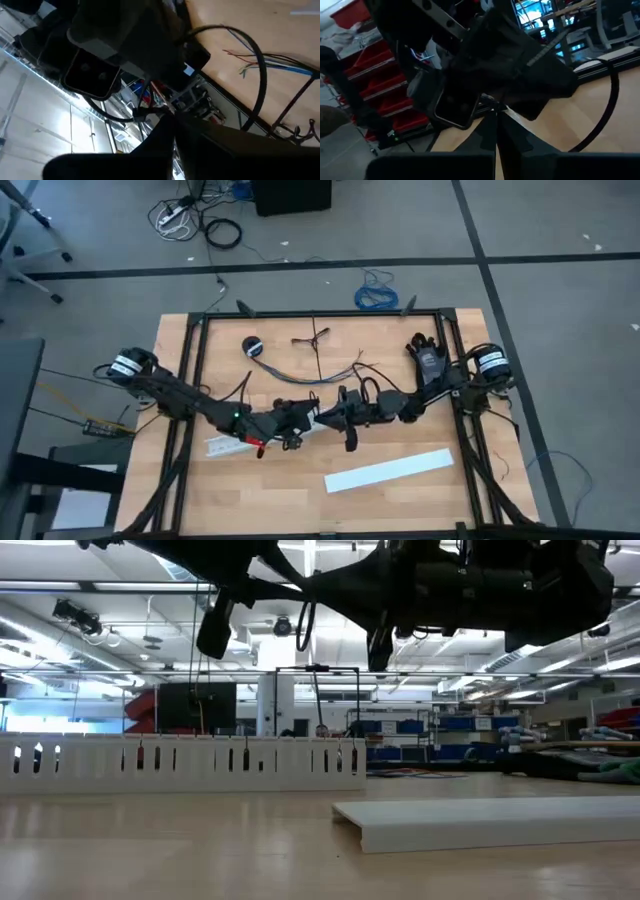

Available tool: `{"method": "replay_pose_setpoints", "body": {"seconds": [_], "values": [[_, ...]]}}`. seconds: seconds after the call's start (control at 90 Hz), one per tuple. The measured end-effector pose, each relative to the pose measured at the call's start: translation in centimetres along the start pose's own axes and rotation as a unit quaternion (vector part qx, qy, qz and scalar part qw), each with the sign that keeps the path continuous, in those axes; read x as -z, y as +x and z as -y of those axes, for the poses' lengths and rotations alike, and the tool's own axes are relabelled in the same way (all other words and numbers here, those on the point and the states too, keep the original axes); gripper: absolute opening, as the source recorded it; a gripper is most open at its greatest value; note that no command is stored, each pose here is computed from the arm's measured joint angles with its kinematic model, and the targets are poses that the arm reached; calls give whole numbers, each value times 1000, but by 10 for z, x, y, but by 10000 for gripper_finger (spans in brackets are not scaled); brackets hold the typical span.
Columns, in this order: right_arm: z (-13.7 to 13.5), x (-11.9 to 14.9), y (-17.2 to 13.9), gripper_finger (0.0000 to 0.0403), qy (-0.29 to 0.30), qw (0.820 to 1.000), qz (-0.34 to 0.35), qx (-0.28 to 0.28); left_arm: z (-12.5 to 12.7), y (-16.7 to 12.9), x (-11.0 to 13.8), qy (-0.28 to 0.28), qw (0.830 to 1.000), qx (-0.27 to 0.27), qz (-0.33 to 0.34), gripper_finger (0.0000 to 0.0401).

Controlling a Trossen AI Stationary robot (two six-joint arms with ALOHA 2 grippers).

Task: Ziptie cables
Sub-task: Insert the black zip tie into the locking head

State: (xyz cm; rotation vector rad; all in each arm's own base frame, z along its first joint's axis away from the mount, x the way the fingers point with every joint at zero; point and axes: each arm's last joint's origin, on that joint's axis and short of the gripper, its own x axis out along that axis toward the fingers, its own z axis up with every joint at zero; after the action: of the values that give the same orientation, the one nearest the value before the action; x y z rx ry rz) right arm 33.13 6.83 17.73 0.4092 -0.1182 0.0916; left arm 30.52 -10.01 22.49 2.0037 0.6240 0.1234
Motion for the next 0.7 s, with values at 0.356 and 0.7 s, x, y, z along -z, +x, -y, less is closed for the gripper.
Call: {"method": "replay_pose_setpoints", "body": {"seconds": [0.356,0.7], "values": [[2,-1,0,5,-23,1000,-6,-17,0,0,0,-11,1000,-2,1,0],[6,-3,1,90,-101,995,-3,-13,-2,-2,-1,-28,1000,-7,2,0]]}}
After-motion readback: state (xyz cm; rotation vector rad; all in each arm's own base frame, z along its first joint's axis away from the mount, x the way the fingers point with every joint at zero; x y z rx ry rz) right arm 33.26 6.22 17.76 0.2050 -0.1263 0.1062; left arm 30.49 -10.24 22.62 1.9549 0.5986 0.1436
